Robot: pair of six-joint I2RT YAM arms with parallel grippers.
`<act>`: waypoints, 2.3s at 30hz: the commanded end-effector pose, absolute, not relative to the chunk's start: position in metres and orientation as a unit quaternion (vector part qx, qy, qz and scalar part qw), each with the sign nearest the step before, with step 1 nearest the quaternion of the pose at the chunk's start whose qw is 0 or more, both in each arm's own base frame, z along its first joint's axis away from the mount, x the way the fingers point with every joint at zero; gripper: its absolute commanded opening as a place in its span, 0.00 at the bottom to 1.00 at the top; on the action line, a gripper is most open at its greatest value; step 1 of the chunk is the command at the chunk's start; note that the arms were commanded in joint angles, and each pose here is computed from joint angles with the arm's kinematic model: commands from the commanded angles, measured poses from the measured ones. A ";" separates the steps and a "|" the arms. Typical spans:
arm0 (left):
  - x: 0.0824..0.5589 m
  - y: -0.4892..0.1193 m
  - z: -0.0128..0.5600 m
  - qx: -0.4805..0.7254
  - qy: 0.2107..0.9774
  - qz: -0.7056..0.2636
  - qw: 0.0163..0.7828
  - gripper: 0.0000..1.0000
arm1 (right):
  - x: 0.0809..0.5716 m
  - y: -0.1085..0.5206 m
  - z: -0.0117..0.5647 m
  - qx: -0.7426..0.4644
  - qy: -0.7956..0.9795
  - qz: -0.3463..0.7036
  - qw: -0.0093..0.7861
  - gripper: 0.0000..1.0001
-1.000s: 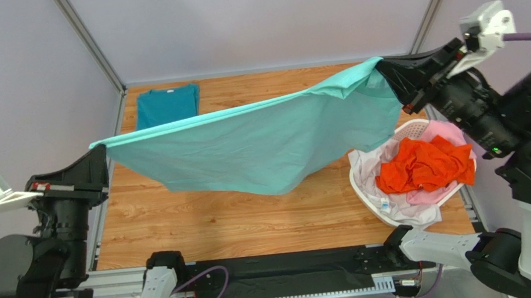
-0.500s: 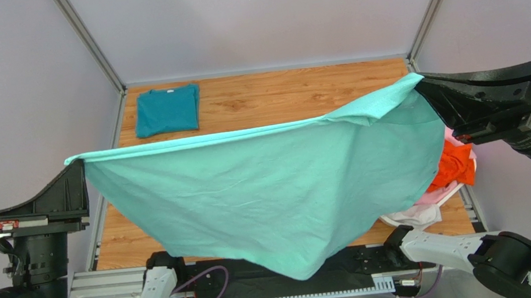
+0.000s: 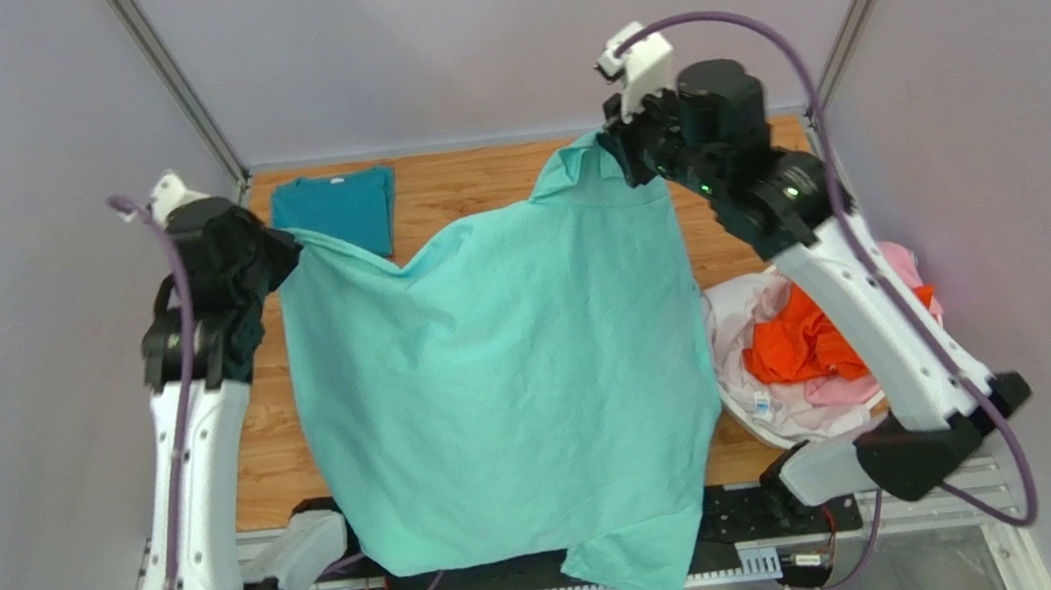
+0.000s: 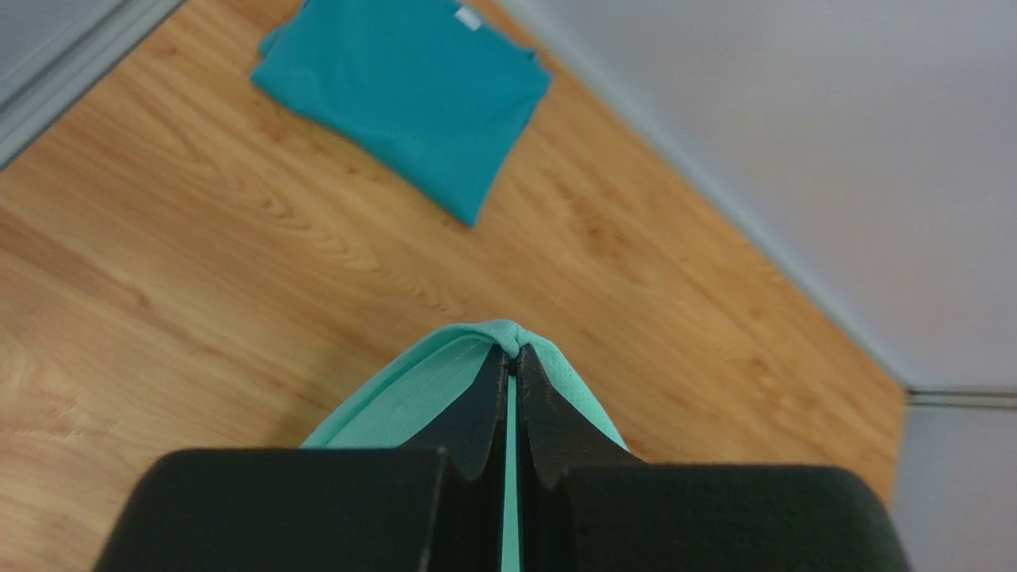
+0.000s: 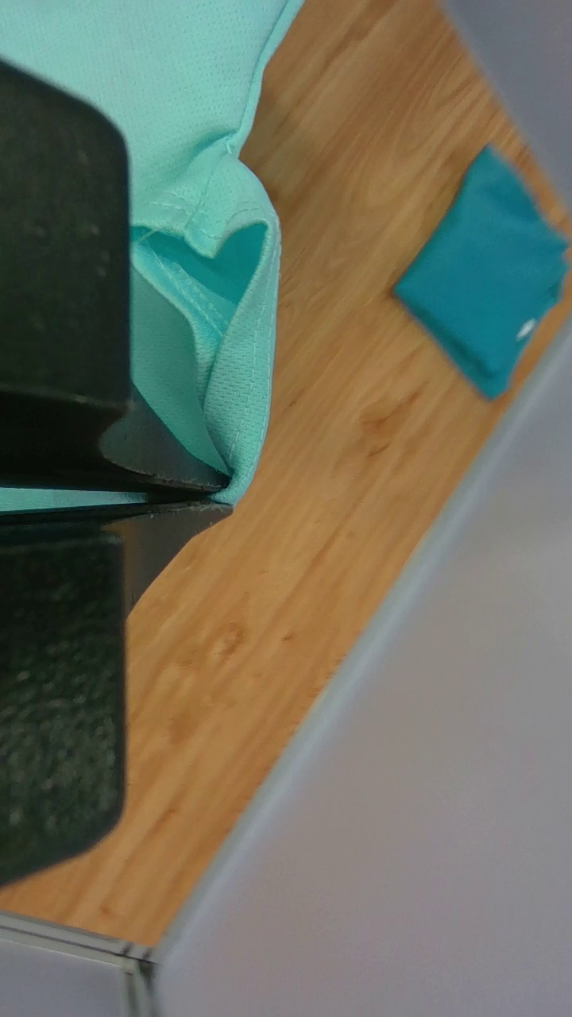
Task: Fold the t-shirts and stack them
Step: Flatten the tshirt out, then fold the tshirt
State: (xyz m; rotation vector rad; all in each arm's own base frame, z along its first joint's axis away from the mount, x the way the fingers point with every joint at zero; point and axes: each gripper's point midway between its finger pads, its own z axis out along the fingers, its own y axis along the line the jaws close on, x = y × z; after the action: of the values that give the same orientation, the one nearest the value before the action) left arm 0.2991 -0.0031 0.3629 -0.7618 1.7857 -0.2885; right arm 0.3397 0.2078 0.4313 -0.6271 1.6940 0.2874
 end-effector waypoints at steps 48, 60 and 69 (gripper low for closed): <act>0.419 0.006 0.102 -0.286 0.897 0.006 0.337 0.00 | 0.417 0.210 0.125 -0.273 0.903 0.096 0.317 0.00; 0.386 0.013 0.100 -0.296 0.897 0.020 0.328 0.00 | 0.371 0.196 0.134 -0.248 0.918 0.093 0.296 0.00; 0.369 0.020 0.102 -0.291 0.903 0.043 0.312 0.00 | 0.349 0.188 0.120 -0.257 0.922 0.087 0.275 0.00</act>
State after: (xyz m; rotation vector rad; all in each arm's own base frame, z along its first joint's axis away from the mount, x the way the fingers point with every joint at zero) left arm 0.3740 0.0137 0.0897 -0.7734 2.4087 0.0899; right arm 0.3549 0.1922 0.1144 -0.7072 2.4855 0.2521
